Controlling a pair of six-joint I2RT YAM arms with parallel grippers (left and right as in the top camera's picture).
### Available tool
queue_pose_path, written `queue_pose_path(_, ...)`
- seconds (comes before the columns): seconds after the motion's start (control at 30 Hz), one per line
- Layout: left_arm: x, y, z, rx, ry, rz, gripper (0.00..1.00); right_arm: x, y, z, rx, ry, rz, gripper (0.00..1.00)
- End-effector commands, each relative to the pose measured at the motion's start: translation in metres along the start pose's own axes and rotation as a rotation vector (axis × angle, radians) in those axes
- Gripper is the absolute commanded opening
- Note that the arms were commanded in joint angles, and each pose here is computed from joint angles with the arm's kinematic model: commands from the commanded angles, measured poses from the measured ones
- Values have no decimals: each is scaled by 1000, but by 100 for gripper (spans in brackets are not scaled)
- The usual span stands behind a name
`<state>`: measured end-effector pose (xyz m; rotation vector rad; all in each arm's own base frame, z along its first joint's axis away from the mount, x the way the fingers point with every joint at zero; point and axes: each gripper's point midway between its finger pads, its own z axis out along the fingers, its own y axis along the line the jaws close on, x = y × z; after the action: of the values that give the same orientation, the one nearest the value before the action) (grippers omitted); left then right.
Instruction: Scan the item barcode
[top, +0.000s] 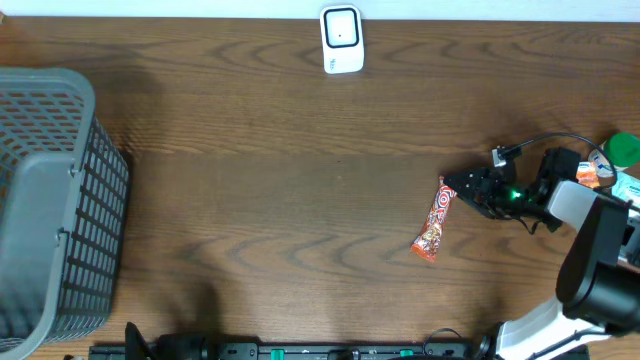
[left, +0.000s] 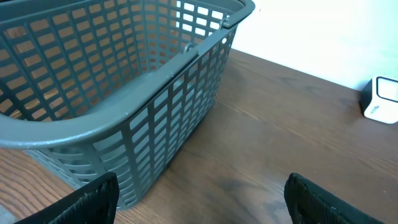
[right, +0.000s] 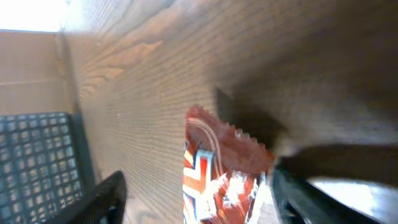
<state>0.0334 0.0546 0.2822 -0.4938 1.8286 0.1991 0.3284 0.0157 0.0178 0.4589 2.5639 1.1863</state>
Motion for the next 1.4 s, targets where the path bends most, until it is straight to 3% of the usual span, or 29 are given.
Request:
queue_pose_path(0.0,0,0,0,5,-1,0,85,8,-55,-17,413,-19,35,82)
queue_pose_path(0.17,0,0,0,5,-1,0,85,15,-24,-41,618,-55,-87,80)
queue_pose_path(0.27,0,0,0,5,-1,0,85,19,5,-42,639,-94,-143,90)
queue_pose_path(0.4,0,0,0,5,-1,0,85,41,32,-36,635,-76,-147,93)
queue_pose_path(0.53,0,0,0,5,-1,0,85,73,38,-29,697,-12,-107,83)
queue_pose_path(0.67,0,0,0,5,-1,0,85,91,27,-38,885,-35,-73,80)
queue_pose_path(0.87,0,0,0,5,-1,0,85,114,38,-32,968,-97,-43,95)
queue_pose_path(1.03,0,0,0,5,-1,0,85,121,41,-25,978,-136,-2,81)
queue_pose_path(1.37,0,0,0,5,-1,0,85,123,10,-5,1107,-100,27,77)
